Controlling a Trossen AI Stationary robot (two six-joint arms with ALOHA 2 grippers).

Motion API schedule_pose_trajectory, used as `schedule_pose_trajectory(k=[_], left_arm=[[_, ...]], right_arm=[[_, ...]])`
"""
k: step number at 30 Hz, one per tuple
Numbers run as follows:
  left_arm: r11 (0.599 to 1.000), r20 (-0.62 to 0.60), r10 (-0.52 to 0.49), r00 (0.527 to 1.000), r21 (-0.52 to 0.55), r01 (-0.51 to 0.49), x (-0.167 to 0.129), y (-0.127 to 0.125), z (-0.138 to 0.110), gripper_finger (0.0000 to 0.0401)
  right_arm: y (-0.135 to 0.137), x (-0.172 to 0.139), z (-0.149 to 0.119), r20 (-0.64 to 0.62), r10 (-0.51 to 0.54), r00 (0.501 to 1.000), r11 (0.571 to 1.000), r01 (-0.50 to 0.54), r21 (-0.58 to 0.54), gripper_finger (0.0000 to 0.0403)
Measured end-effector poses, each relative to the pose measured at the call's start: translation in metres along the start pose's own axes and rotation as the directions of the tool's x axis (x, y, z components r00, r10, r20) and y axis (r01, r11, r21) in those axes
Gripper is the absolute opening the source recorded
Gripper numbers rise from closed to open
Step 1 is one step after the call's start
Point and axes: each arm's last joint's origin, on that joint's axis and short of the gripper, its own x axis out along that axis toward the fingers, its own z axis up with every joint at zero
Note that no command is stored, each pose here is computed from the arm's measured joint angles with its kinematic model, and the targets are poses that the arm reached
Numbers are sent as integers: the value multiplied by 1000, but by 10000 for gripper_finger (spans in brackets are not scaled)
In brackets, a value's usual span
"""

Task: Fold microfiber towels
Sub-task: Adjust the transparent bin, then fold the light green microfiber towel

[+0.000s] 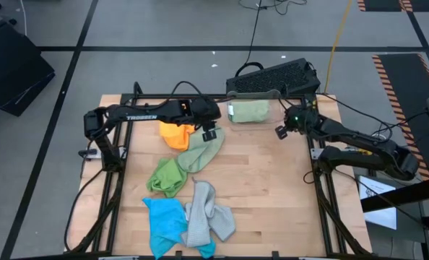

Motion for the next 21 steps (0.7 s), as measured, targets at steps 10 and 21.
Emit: schedule_pose_trajectory(k=[10, 21], left_arm=[[987, -105, -136, 985, -96, 126, 10, -34, -25, 125], [990, -254, -91, 963, -125, 61, 3, -99, -58, 144]], right_arm=[[23, -25, -16, -26, 164, 986, 986, -164, -13, 0], [63, -49, -26, 22, 416, 909, 903, -410, -128, 0]])
